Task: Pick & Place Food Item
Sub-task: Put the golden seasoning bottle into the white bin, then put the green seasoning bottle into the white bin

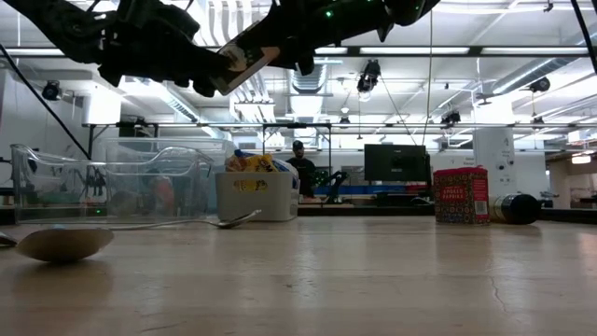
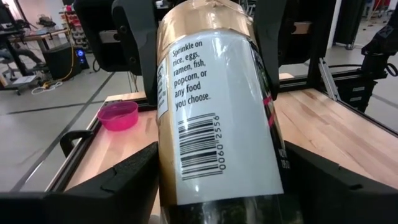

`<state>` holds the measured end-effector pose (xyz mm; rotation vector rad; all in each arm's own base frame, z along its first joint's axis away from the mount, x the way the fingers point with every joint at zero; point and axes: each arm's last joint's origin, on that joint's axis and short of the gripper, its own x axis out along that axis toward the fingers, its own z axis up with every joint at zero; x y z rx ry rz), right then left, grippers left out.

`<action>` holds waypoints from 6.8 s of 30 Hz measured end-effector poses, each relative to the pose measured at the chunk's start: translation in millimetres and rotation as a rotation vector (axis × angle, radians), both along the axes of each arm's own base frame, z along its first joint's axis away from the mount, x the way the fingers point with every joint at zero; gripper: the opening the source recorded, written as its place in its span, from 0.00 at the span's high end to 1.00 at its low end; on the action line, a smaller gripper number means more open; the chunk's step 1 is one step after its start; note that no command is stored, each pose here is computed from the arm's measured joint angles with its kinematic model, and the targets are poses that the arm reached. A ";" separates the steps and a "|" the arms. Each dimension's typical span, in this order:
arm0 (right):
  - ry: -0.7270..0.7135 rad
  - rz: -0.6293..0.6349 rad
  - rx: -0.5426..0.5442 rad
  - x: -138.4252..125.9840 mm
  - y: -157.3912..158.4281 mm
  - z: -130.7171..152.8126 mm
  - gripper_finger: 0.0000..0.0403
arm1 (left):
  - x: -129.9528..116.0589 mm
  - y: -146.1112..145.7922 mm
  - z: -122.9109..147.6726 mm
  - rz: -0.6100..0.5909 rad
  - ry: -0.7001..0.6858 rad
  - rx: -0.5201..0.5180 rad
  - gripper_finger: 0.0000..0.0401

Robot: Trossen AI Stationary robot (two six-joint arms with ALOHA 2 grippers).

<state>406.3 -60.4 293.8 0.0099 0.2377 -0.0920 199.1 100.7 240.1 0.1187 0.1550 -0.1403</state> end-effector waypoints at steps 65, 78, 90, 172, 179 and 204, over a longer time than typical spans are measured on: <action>0.033 -0.100 -0.016 -0.7 -1.4 -3.4 0.08 | 1.8 -2.1 -2.5 0.067 0.026 -0.082 0.33; 0.096 -0.075 0.003 -9.8 0.6 0.6 0.08 | 1.7 -2.4 -2.4 0.064 0.025 -0.081 0.33; 0.280 -0.073 0.028 -46.0 6.1 17.8 0.08 | 1.7 -2.4 -2.4 0.064 0.026 -0.081 0.33; 0.562 -0.093 0.078 -72.6 9.6 1.5 0.08 | -42.7 74.9 -36.0 1.444 0.496 -0.329 0.25; 0.562 -0.091 0.075 -72.5 9.6 1.4 0.08 | -39.7 77.0 -30.0 1.416 0.494 -0.346 0.33; 0.558 -0.091 0.074 -72.0 9.5 0.9 0.08 | -40.3 76.7 -29.0 1.431 0.471 -0.362 0.01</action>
